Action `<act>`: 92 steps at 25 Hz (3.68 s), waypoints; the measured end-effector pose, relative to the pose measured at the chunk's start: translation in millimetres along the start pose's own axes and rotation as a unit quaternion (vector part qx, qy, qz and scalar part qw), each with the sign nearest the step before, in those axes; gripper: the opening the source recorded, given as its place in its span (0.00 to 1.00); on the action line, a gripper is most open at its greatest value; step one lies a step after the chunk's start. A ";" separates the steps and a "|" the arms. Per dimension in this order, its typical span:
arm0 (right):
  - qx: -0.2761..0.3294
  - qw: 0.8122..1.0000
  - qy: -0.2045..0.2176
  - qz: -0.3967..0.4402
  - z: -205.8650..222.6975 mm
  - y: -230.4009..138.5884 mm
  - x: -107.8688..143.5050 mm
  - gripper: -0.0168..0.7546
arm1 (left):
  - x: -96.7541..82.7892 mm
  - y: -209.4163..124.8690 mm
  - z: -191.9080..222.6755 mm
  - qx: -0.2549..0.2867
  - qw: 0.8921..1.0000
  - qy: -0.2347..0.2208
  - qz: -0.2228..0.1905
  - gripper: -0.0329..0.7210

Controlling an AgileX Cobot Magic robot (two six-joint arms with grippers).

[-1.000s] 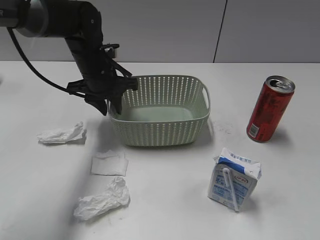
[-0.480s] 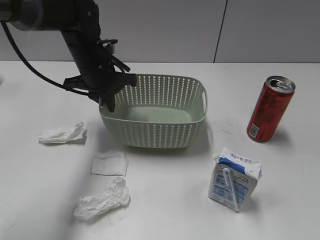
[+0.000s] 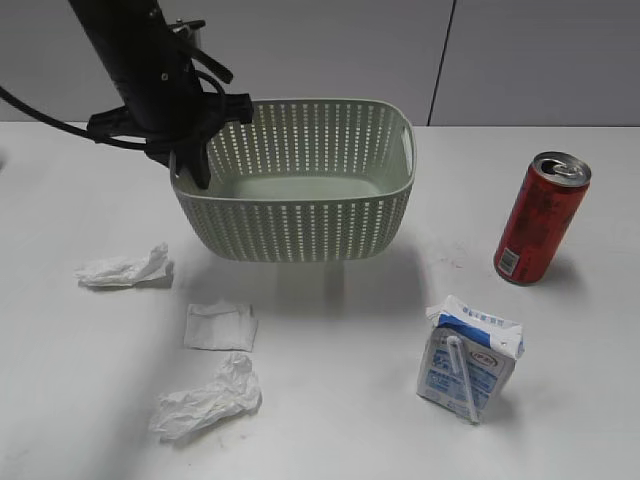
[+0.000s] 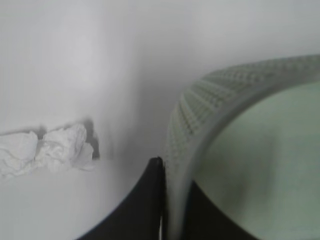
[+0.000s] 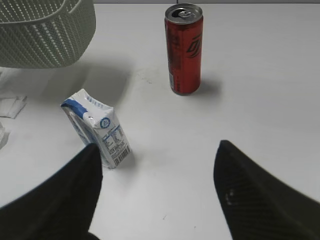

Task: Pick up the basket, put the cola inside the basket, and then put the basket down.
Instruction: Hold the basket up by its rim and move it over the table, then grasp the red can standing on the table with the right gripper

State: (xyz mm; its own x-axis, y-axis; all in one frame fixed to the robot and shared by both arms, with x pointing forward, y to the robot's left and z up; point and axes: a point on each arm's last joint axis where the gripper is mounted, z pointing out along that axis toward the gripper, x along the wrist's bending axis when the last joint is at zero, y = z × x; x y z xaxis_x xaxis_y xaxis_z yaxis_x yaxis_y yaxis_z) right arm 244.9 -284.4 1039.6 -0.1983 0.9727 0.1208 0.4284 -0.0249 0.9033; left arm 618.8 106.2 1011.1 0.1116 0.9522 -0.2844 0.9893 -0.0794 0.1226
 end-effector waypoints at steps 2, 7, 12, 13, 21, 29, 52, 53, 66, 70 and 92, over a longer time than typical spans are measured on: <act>0.000 1.000 0.004 0.003 0.0 0.0 0.7 0.71 | 3.7 -8.2 2.2 0.004 1.000 0.002 -0.008 0.05; -0.002 1.000 0.013 0.015 -0.3 0.7 2.4 0.71 | 17.0 -36.9 4.6 -0.003 1.000 0.009 -0.020 0.05; 0.053 0.998 0.012 0.032 10.1 24.5 3.1 0.71 | 25.2 -55.0 8.1 0.005 1.000 0.018 -0.013 0.05; 0.072 0.997 0.010 0.035 15.1 34.3 3.0 0.73 | 25.6 -55.2 7.7 0.003 1.000 0.020 -0.011 0.05; 0.180 0.982 0.001 0.052 77.9 118.2 -1.0 0.89 | 25.4 -52.1 7.6 -0.015 1.000 0.018 -0.009 0.05; 0.277 0.958 -0.009 0.068 181.7 161.1 -13.9 0.89 | 25.0 -50.7 7.5 -0.023 1.000 0.016 -0.008 0.05; 0.364 0.930 -0.043 0.035 320.0 143.2 -36.1 0.89 | 22.3 -45.2 7.2 -0.053 0.998 0.000 -0.014 0.05; 0.364 0.930 -0.042 0.034 321.3 142.4 -34.4 0.89 | 22.3 -45.2 7.2 -0.054 0.998 0.000 -0.014 0.05; 0.351 0.934 -0.047 0.055 325.4 142.9 -33.2 0.87 | 21.9 -45.2 7.2 -0.054 0.998 0.000 -0.013 0.05; 0.361 0.930 -0.047 0.057 332.0 136.4 -34.3 0.86 | 21.9 -45.1 7.2 -0.054 0.998 0.000 -0.013 0.05; 0.427 0.900 -0.057 0.063 356.4 102.6 -40.5 0.72 | 21.9 -42.3 6.9 -0.070 0.997 0.000 -0.011 0.05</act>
State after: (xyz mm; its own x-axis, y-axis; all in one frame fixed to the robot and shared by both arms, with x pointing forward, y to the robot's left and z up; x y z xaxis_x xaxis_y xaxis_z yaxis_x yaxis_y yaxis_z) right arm 611.1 -244.1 980.6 -0.0303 0.9930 0.1139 0.9723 0.0028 0.2336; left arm 580.1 128.4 993.1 0.0910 0.9531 -0.2888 0.9685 -0.0172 0.2485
